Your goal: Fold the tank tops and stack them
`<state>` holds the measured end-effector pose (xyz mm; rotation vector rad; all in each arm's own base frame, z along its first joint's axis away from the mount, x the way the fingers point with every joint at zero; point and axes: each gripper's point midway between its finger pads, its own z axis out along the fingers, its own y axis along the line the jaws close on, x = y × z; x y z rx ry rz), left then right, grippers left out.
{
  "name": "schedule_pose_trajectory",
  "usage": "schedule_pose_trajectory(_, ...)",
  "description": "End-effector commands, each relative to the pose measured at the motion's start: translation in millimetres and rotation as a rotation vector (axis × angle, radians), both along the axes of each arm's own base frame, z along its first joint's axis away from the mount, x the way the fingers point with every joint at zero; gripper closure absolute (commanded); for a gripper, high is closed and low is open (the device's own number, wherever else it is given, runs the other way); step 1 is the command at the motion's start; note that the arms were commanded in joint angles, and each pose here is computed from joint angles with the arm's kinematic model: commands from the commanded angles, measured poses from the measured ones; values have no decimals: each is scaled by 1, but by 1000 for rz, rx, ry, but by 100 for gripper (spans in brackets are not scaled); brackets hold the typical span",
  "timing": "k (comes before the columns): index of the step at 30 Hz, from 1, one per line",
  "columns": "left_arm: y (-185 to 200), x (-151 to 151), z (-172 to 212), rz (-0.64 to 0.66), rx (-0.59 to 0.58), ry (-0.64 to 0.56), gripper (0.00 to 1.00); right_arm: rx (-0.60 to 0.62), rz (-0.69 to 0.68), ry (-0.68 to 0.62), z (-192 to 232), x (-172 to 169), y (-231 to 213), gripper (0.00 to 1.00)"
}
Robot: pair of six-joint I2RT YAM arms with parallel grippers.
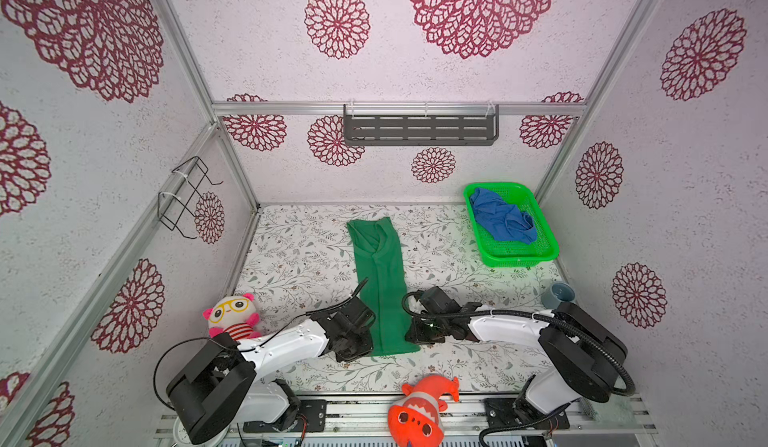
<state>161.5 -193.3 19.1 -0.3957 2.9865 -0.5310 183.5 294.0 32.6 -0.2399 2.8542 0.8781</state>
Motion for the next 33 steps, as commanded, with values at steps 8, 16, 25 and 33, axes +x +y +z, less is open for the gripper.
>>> schedule_pose_trajectory(8, -2, 5, 23, 71, -105, -51, 61, -21, -16, -6, 31, -5, -30, 62)
schedule_pose_trajectory(16, -6, 11, 2, 80, -79, -24, 56, 71, -44, 46, 19, -10, -19, 63)
schedule_pose_trajectory(25, -1, 5, -3, 111, -73, -5, 83, 82, -55, 98, 0, -19, -16, 64)
schedule_pose_trajectory(33, 1, 2, -2, 107, -72, 0, 100, 35, -68, 84, -1, -20, -22, 86)
